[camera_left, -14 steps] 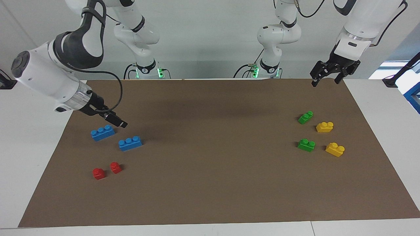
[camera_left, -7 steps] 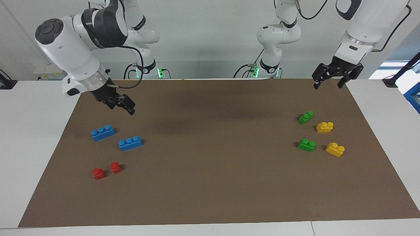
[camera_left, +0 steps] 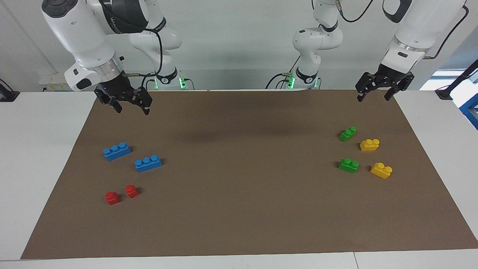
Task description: Remove green block with left arm and hold with right
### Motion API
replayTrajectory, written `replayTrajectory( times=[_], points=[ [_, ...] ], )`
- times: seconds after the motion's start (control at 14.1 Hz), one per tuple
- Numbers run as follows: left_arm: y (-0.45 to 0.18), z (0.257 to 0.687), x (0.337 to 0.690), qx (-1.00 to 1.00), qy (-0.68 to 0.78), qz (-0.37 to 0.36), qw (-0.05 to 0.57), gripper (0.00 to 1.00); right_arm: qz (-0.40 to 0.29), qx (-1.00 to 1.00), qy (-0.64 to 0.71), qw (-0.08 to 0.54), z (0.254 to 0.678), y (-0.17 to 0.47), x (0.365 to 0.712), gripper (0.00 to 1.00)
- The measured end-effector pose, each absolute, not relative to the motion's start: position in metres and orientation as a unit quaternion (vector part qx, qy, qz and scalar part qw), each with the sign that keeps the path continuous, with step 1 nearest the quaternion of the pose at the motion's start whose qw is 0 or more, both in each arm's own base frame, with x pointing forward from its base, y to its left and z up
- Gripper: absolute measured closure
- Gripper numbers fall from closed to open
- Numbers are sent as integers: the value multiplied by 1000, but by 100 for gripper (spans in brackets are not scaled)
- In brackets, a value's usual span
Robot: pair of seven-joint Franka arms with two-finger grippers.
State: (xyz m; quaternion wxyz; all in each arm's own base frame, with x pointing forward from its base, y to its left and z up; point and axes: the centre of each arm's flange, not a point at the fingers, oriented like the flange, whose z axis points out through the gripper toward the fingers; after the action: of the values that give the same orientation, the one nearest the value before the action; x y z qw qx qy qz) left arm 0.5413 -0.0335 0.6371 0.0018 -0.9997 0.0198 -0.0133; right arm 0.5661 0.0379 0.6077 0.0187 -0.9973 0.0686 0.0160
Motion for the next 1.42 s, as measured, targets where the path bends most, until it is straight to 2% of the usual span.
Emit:
replayTrajectory(
  times=[0.99,1.42],
  points=[
    [-32,637,541,-1000,19,-13,2,0,-12,-999,48,-1,611,21,572,0],
    [-32,638,541,-1000,19,-14,2,0,4,-999,53,-4,607,24,551,2]
  ],
)
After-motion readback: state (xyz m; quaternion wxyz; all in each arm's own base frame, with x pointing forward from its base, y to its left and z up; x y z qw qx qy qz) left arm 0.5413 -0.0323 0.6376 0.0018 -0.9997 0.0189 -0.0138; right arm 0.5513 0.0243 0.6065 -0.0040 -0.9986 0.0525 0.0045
